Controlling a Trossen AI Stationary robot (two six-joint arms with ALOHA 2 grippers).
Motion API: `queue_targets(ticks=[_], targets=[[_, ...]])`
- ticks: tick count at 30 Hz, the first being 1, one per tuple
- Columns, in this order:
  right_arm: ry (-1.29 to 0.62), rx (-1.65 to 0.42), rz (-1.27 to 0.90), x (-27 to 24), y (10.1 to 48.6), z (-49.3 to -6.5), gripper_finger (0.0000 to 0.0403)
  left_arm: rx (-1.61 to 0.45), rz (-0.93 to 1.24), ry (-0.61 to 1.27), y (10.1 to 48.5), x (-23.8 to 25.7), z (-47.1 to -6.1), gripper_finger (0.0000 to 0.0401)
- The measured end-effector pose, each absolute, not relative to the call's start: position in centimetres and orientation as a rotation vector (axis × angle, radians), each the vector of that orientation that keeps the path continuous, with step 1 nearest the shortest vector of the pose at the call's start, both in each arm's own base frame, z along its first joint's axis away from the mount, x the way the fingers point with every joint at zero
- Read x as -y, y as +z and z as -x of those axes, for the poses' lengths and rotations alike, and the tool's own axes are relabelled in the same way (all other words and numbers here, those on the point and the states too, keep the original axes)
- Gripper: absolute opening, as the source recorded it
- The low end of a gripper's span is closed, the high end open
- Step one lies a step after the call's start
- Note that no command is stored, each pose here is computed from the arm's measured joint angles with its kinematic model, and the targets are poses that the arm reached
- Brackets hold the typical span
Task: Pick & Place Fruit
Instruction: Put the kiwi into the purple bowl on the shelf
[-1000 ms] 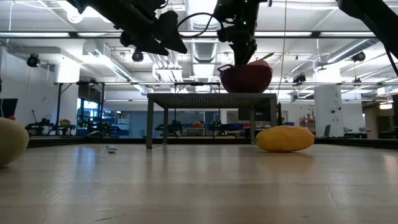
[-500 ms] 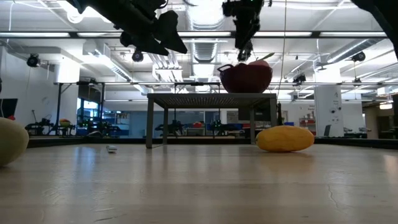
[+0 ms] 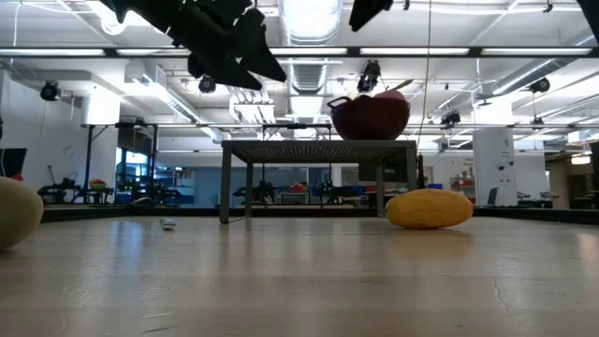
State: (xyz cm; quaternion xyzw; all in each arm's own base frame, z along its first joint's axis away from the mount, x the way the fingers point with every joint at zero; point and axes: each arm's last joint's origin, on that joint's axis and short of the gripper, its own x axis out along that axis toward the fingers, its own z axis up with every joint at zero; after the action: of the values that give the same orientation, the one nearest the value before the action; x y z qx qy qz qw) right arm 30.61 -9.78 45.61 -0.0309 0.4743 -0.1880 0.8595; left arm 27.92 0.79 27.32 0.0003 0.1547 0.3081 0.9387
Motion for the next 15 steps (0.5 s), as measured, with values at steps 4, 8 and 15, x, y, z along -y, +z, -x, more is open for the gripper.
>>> queue_targets(ticks=[4, 8, 15], targets=[[-0.329, -1.012, 0.101, 7.6, 45.5, -31.0, 0.016, -0.346, 0.005, 0.541, 27.1, -0.3, -28.0, 0.0397], [-0.284, -1.053, 0.11, 5.9, 45.3, -31.0, 0.014, -0.413, -0.018, 0.474, 26.7, 0.6, -27.6, 0.0397], [-0.251, -1.039, 0.103, 3.8, 45.6, -30.8, 0.0107, -0.709, -0.085, 0.329, 27.9, 3.4, -25.9, 0.0397]])
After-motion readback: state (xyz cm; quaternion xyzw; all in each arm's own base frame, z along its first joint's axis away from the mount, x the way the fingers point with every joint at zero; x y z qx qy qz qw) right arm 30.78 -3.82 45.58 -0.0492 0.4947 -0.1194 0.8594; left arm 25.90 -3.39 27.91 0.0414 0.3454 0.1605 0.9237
